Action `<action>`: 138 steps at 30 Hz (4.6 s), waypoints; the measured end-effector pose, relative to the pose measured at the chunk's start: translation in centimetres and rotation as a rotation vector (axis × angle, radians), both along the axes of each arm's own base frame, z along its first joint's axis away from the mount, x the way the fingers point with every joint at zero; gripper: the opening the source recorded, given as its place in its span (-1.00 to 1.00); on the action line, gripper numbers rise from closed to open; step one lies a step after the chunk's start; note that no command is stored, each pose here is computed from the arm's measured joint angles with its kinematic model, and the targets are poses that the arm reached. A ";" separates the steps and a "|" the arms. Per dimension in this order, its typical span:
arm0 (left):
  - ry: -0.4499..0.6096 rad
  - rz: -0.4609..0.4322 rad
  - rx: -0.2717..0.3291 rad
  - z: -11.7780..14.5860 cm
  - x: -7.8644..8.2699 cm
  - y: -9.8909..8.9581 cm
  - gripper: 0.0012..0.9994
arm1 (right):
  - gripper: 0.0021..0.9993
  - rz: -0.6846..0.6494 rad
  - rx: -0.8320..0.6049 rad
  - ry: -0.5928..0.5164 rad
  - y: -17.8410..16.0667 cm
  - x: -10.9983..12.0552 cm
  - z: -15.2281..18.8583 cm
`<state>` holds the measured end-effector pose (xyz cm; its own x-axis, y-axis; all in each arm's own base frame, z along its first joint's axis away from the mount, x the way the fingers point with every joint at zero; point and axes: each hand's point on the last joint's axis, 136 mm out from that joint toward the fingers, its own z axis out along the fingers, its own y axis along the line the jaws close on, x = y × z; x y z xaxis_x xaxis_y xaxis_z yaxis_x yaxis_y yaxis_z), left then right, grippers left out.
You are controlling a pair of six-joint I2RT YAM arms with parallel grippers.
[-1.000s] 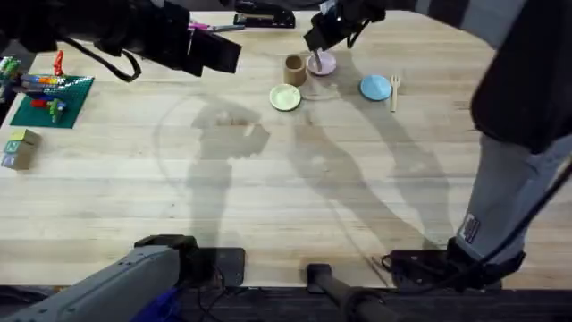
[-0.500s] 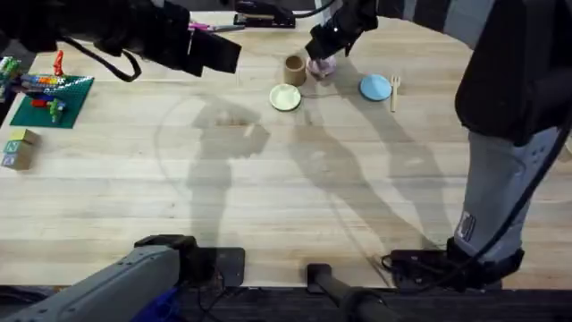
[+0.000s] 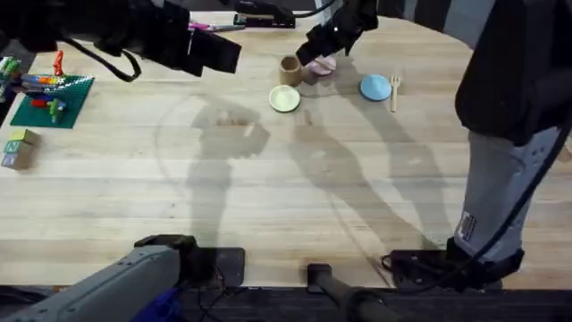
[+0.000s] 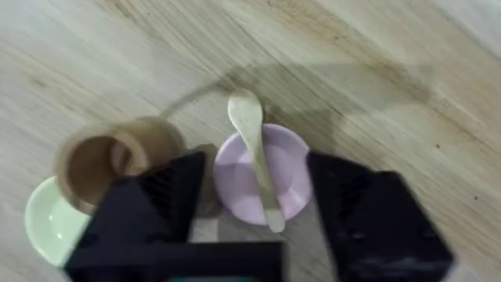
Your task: Pick up a utensil and set it on the pink plate, then put the other utensil in the container.
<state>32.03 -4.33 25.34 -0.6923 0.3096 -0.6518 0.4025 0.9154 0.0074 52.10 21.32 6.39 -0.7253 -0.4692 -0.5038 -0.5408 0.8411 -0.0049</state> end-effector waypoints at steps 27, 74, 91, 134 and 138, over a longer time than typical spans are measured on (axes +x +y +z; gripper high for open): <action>0.017 0.000 0.000 -0.2 -0.3 0.0 0.99 | 1.00 -0.054 -0.100 -0.156 -4.9 -0.5 12.3; 0.259 -0.254 0.143 -3.9 -7.1 0.1 0.99 | 1.00 -0.220 0.095 -0.439 -14.7 -21.7 23.1; -0.029 -0.417 0.190 -1.6 -4.1 4.4 0.99 | 0.99 -0.258 -0.026 -0.397 -16.4 -26.7 22.3; -0.200 -0.542 -0.018 -2.1 -1.7 5.6 0.99 | 1.00 -0.629 -0.014 0.103 -22.2 -14.3 7.8; -0.200 -0.542 -0.018 -2.1 -1.7 5.6 0.99 | 1.00 -0.627 -0.013 0.117 -21.5 -11.2 7.1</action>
<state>30.33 1.27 23.26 -0.3005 0.5734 -0.7621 0.8065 0.5794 0.1179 40.93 -0.16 13.50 -0.9140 0.0571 -0.4016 0.0571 0.9983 0.0119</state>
